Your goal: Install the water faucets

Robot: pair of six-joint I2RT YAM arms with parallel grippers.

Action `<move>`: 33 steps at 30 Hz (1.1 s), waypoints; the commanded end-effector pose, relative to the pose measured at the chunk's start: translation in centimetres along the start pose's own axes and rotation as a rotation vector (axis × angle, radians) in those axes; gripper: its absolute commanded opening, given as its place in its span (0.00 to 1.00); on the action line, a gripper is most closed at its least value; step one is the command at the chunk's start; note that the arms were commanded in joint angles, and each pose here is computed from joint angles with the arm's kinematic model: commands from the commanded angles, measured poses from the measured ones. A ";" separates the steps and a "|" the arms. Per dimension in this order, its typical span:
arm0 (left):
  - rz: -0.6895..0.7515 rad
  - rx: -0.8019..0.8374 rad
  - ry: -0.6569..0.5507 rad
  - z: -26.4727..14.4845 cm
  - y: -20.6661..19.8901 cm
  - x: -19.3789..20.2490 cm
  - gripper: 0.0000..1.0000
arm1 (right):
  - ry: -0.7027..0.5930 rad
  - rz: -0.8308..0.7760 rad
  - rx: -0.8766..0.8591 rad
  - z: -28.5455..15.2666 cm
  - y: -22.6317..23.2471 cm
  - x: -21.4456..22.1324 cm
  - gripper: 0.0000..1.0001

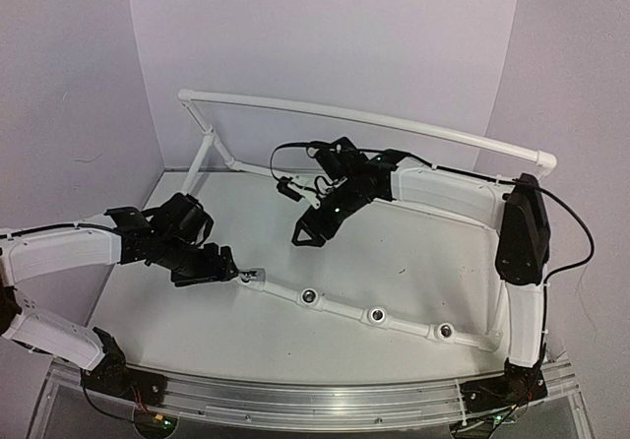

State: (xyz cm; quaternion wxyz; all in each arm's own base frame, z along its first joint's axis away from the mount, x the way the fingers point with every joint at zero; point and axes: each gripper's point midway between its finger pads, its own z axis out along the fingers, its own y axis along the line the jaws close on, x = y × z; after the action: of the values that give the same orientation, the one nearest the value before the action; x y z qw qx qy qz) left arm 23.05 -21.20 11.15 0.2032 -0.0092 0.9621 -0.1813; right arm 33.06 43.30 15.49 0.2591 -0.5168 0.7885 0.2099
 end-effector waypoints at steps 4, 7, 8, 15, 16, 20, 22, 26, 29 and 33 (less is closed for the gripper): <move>-0.056 -0.034 0.053 0.4 2.0 2.5 0.75 | -0.007 -0.037 0.028 3.9 1.9 -2.8 0.67; -0.054 -0.044 0.062 1.1 2.0 2.5 0.73 | 0.005 -0.048 0.051 5.6 2.3 -3.0 0.64; -0.052 -0.044 0.061 1.3 1.9 2.3 0.72 | 0.010 -0.049 0.058 6.1 2.3 -2.9 0.64; -0.054 -0.030 0.049 2.9 0.8 1.3 0.68 | 0.040 -0.059 0.120 8.9 2.2 -2.5 0.57; -0.055 -0.028 0.046 3.1 0.7 1.1 0.68 | 0.043 -0.061 0.119 9.2 2.2 -2.4 0.57; -0.055 -0.020 0.029 3.3 0.3 0.3 0.64 | 0.061 -0.077 0.096 10.1 3.1 -1.8 0.53; -0.057 -0.016 0.021 3.3 0.2 -0.1 0.62 | 0.074 -0.088 0.086 10.3 3.7 -1.2 0.52; -0.062 -0.006 0.003 3.5 0.2 -1.0 0.59 | 0.088 -0.113 0.065 10.0 5.2 -0.7 0.50; -0.059 0.019 0.017 3.9 -0.1 -1.1 0.56 | 0.092 -0.133 0.047 9.8 6.4 -0.4 0.50; -0.051 0.027 0.018 4.2 -0.2 -1.6 0.53 | 0.105 -0.159 0.008 9.9 8.1 0.2 0.49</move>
State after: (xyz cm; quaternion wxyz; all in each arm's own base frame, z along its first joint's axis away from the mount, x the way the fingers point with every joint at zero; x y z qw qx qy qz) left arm 23.33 -20.96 5.98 0.1482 -0.0339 0.9748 -0.1631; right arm 30.21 51.30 6.10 0.2364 -0.5628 0.7804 0.1353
